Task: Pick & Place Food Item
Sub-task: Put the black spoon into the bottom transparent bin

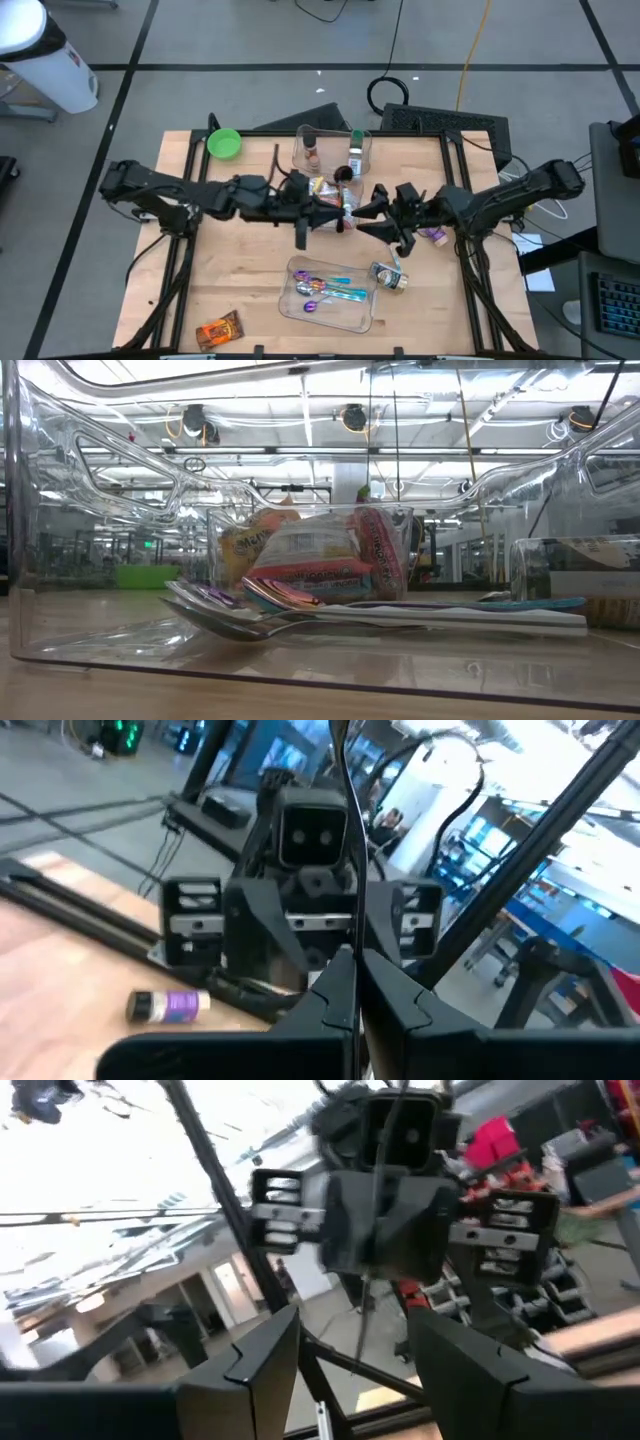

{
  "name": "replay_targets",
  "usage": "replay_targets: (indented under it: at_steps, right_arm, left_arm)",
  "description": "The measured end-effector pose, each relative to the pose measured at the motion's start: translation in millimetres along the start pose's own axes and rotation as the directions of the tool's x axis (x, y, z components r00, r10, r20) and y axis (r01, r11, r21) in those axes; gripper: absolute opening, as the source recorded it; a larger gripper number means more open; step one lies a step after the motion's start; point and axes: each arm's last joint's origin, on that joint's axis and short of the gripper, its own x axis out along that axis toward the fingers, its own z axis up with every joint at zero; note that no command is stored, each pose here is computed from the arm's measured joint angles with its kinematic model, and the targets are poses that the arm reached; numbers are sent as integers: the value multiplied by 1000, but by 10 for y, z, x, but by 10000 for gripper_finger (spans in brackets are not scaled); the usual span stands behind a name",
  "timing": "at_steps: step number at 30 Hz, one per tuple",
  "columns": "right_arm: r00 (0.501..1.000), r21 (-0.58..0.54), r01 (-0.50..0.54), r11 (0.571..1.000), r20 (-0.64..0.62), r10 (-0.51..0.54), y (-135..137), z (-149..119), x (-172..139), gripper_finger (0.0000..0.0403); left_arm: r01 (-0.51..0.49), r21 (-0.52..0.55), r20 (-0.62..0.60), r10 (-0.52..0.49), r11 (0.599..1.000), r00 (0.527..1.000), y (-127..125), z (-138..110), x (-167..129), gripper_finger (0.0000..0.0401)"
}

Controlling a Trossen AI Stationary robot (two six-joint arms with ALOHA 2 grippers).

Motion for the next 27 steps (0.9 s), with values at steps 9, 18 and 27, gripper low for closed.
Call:
replay_targets:
  at_steps: [9,18,27]
  right_arm:
    - [1000,24,11,1000,-25,-11,-23,-50,19,180]
    - [997,20,35,999,-63,-34,-44,-86,16,138]
    - [995,16,62,998,-80,-60,-75,-101,16,12]
  left_arm:
    - [21,-8,22,-21,1000,1000,136,-84,200,3]
    - [10,0,29,-10,1000,1000,196,-77,231,3]
    - [9,-7,58,-8,1000,998,236,-25,235,13]
